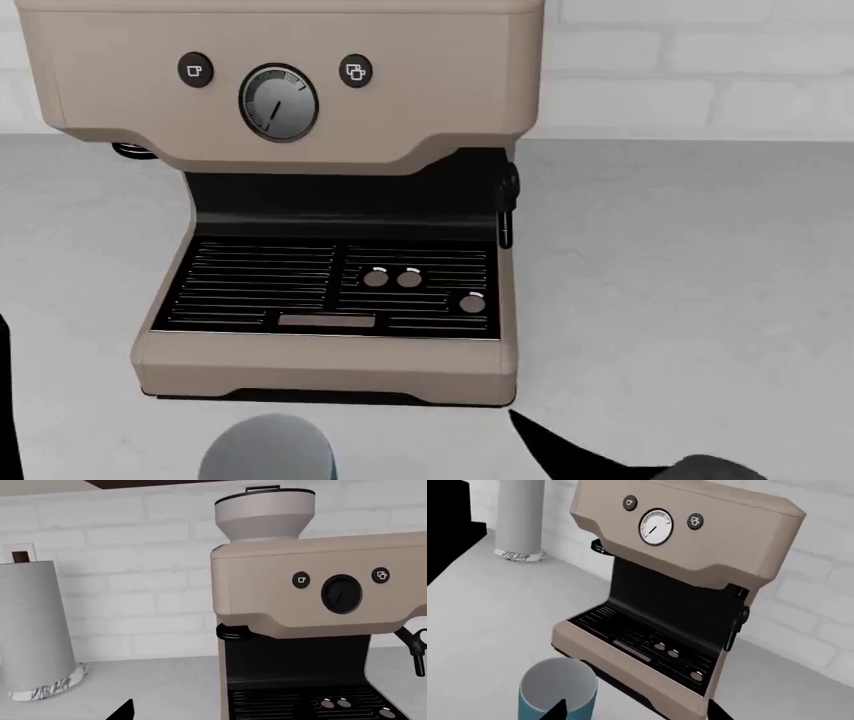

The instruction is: Pick the mug from under the coffee machine dispenser and place it on the counter.

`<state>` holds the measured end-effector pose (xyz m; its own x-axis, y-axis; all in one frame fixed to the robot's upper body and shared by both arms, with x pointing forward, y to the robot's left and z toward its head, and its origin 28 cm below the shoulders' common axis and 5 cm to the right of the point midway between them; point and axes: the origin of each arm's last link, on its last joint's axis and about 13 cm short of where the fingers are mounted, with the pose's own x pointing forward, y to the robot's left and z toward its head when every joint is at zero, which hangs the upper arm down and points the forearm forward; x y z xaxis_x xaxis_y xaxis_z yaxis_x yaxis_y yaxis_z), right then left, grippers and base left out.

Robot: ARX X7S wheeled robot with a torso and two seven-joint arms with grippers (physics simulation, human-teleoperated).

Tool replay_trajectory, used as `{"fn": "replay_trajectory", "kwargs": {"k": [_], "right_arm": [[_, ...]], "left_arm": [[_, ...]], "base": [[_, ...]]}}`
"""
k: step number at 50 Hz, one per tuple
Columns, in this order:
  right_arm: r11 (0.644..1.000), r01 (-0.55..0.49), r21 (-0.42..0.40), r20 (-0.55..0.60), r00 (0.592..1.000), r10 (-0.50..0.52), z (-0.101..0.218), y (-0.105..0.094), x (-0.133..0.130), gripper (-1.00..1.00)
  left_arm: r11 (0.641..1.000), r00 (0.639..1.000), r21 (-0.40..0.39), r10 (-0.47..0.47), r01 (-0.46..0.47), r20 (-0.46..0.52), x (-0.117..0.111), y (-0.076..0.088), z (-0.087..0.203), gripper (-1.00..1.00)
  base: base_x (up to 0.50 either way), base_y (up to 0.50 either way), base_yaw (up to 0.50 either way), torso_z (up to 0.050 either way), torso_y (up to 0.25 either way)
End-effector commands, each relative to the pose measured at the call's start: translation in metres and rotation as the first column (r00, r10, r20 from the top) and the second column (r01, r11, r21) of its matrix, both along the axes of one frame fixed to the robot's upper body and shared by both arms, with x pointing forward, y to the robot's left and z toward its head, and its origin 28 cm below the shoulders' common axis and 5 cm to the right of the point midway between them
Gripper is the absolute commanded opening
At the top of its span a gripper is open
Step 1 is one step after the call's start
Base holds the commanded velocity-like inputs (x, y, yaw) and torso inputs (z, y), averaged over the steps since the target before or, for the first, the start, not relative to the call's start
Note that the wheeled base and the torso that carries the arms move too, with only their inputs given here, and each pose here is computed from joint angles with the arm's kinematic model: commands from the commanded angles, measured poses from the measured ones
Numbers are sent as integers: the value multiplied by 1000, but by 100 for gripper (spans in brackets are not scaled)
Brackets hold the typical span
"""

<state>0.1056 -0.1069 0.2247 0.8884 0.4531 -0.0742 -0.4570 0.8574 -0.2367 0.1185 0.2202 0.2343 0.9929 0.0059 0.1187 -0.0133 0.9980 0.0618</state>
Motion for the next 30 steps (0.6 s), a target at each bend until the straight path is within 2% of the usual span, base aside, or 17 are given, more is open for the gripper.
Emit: {"fn": "replay_trajectory", "kwargs": {"k": [1, 12, 15, 30], "right_arm": [[998, 56, 38, 71, 996, -59, 18, -5, 1, 100], [993, 99, 67, 85, 991, -104, 16, -10, 12, 100], [985, 138, 102, 107, 983, -148, 17, -10, 16, 100], [958, 216, 187, 140, 960, -244, 31, -18, 23, 100]], "left_arm": [[1000, 1000, -1, -1, 1, -1, 0, 0, -1, 100], [1000, 1000, -1, -3, 3, -1, 1, -1, -1, 100], [1000, 1000, 0, -3, 3, 0, 1, -1, 0, 100], [999, 999, 5, 33, -33, 21, 0, 6, 7, 100]], "base": [[0, 0, 0, 0, 0], [0, 0, 0, 0, 0], [0, 0, 0, 0, 0], [0, 0, 0, 0, 0]]}}
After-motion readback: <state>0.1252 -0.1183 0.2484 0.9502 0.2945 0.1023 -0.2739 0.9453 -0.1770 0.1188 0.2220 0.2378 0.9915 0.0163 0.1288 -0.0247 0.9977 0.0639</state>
